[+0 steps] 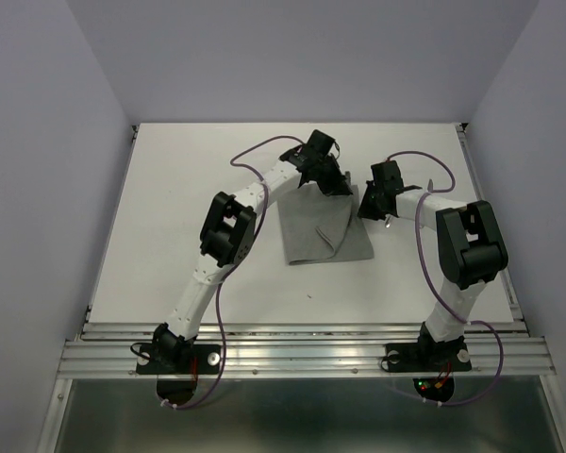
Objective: Fold the napkin into a case and place the utensils inside
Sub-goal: Fold the square-folded napkin at the center of the board, then smooth out the square-folded napkin at the center of the board.
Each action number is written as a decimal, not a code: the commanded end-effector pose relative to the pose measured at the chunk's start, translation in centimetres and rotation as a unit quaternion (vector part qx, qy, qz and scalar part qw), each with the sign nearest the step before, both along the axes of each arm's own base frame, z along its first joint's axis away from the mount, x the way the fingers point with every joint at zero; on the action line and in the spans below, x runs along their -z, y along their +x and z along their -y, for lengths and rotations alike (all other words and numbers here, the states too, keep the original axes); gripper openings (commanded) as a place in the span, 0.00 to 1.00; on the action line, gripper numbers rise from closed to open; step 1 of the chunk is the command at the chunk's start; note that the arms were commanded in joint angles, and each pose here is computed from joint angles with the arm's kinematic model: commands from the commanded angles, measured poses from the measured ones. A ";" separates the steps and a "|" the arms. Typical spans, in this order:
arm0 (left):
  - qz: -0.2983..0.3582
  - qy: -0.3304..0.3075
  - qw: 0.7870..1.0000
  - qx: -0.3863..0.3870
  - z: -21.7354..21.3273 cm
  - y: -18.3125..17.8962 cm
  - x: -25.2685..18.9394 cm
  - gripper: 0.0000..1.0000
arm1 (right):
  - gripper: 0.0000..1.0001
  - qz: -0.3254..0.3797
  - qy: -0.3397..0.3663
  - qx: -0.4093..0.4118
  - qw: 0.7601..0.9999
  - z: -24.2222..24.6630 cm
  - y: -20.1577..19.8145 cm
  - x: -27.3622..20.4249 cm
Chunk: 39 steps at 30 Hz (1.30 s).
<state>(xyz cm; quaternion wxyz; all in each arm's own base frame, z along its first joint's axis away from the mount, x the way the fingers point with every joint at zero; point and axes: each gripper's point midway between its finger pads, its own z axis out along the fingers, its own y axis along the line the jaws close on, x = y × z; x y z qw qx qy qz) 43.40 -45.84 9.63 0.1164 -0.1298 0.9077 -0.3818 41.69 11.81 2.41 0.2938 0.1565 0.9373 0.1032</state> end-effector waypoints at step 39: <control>0.036 0.132 0.989 0.048 -17.2 -6.7 1.4 0.31 | 0.62 0.000 0.002 -0.111 0.994 -9.1 -7.2 -4.7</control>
